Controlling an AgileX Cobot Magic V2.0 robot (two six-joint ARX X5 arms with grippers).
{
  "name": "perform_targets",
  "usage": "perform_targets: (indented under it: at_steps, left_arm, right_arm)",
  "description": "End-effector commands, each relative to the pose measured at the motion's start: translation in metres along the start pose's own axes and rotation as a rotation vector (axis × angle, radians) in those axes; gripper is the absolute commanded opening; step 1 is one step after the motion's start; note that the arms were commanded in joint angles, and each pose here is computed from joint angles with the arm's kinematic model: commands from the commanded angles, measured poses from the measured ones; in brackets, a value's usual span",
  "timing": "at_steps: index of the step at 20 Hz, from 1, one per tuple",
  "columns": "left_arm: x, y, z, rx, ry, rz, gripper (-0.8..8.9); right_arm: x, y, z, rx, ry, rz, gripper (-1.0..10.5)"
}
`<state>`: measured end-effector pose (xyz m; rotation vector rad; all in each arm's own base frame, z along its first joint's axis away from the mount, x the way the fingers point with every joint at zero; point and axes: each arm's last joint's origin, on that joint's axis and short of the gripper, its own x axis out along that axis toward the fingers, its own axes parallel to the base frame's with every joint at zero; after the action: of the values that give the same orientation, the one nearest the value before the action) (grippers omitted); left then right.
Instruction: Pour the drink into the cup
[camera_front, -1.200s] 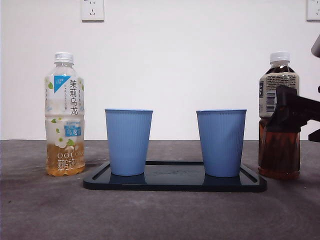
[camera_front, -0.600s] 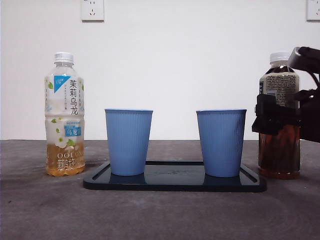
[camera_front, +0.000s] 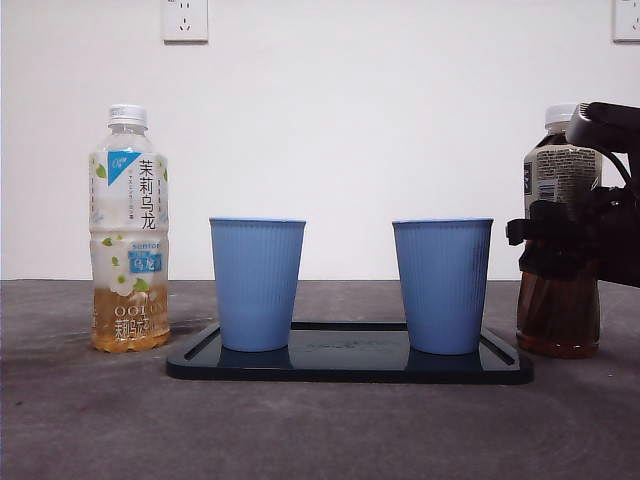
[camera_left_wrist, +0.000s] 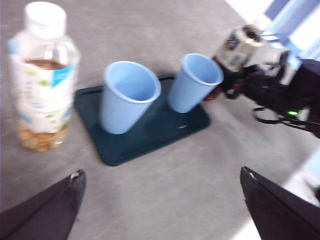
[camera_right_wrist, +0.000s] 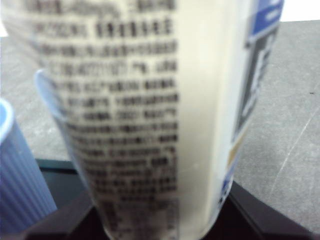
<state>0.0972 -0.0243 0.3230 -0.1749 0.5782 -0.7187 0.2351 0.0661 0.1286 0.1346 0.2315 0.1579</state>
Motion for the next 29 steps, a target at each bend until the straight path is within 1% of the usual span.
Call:
perform_targets:
  at_steps: [1,5,7,9,11,14,16,18,21,23,25,27,29]
  left_arm:
    - [-0.003,-0.004,0.006,0.026,-0.027,-0.063,4.96]
    - [-0.003,-0.006,0.008,0.044,-0.047,-0.129,4.96]
    - [-0.003,-0.007,0.009,0.052,-0.057,-0.149,4.96]
    - [-0.003,-0.007,0.011,0.062,-0.066,-0.168,4.96]
    - [-0.003,-0.007,0.011,0.066,-0.070,-0.168,4.96]
    - [-0.003,-0.008,0.012,0.070,-0.073,-0.170,4.96]
    - [-0.003,-0.009,0.012,0.076,-0.072,-0.179,4.96]
    - [-0.002,-0.010,0.012,0.085,-0.071,-0.191,4.96]
    - [-0.001,-0.012,0.013,0.101,-0.073,-0.209,4.96]
    - [0.000,-0.013,0.014,0.105,-0.079,-0.223,4.96]
    - [0.000,-0.015,0.014,0.112,-0.078,-0.235,4.96]
    - [0.001,-0.016,0.014,0.116,-0.073,-0.246,4.96]
    - [0.001,-0.017,0.014,0.120,-0.069,-0.257,4.96]
  right_arm:
    - [-0.002,0.002,0.007,-0.036,-0.005,0.000,1.9]
    - [-0.014,0.003,0.024,-0.092,0.011,-0.039,1.9]
    - [-0.017,0.004,0.037,-0.131,0.060,-0.060,1.9]
    - [-0.021,0.007,0.056,-0.178,0.104,-0.080,1.9]
    - [-0.024,0.012,0.079,-0.249,0.137,-0.108,1.9]
    - [-0.028,0.022,0.115,-0.388,0.199,-0.129,1.9]
    - [-0.030,0.029,0.134,-0.496,0.250,-0.147,1.9]
    - [-0.034,0.035,0.150,-0.619,0.288,-0.162,1.9]
    - [-0.041,0.042,0.168,-0.809,0.330,-0.214,1.9]
    - [-0.043,0.046,0.171,-0.940,0.373,-0.243,1.9]
    - [-0.042,0.050,0.167,-1.066,0.429,-0.262,1.9]
    - [-0.039,0.054,0.160,-1.169,0.495,-0.275,1.9]
    - [-0.034,0.058,0.154,-1.240,0.530,-0.289,1.9]
